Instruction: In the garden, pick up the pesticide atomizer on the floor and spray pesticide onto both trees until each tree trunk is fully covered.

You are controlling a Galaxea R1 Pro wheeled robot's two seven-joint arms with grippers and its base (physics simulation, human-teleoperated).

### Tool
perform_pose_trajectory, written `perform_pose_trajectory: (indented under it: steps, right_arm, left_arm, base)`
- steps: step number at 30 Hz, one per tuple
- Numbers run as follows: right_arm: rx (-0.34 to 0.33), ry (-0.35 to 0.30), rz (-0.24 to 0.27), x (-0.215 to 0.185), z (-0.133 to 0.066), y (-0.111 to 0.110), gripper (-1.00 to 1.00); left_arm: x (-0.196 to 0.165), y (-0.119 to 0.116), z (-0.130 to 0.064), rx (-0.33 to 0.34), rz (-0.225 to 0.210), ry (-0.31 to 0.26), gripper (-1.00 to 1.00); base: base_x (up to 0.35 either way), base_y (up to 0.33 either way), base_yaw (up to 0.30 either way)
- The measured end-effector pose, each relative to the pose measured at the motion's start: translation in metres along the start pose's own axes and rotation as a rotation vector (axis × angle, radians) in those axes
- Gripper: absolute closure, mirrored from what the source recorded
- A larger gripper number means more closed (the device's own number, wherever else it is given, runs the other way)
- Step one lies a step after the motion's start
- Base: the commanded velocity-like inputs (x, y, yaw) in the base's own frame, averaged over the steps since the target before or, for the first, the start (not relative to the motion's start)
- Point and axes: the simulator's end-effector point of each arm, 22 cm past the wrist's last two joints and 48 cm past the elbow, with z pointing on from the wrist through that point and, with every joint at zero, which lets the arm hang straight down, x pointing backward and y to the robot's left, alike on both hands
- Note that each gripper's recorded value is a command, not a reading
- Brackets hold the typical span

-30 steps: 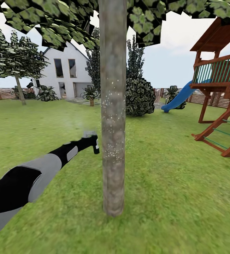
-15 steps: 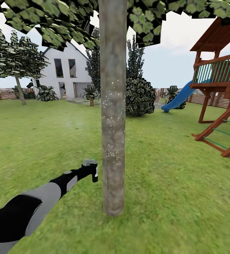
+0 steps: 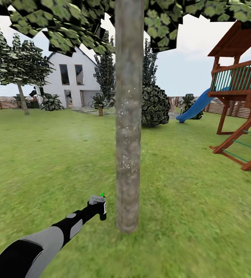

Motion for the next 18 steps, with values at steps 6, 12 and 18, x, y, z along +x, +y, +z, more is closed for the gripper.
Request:
perform_pose_trajectory:
  steps: [6, 12, 18]
  right_arm:
    - [0.004, -0.001, 0.001, 0.000, 0.000, -0.002, -1.00]
    - [0.010, 0.001, 0.001, 0.000, 0.000, -0.004, -1.00]
    - [0.261, -0.122, 0.018, -0.153, 0.009, -0.213, -1.00]
  left_arm:
    - [0.001, -0.001, 0.000, 0.001, 0.000, 0.002, 1.00]
    - [0.005, -0.002, -0.001, 0.002, -0.004, 0.006, 1.00]
    - [0.003, 0.005, -0.002, -0.010, -0.006, 0.001, 1.00]
  base:
    - [-0.264, 0.109, 0.000]
    - [-0.208, 0.057, 0.000]
    - [-0.005, 0.001, 0.000]
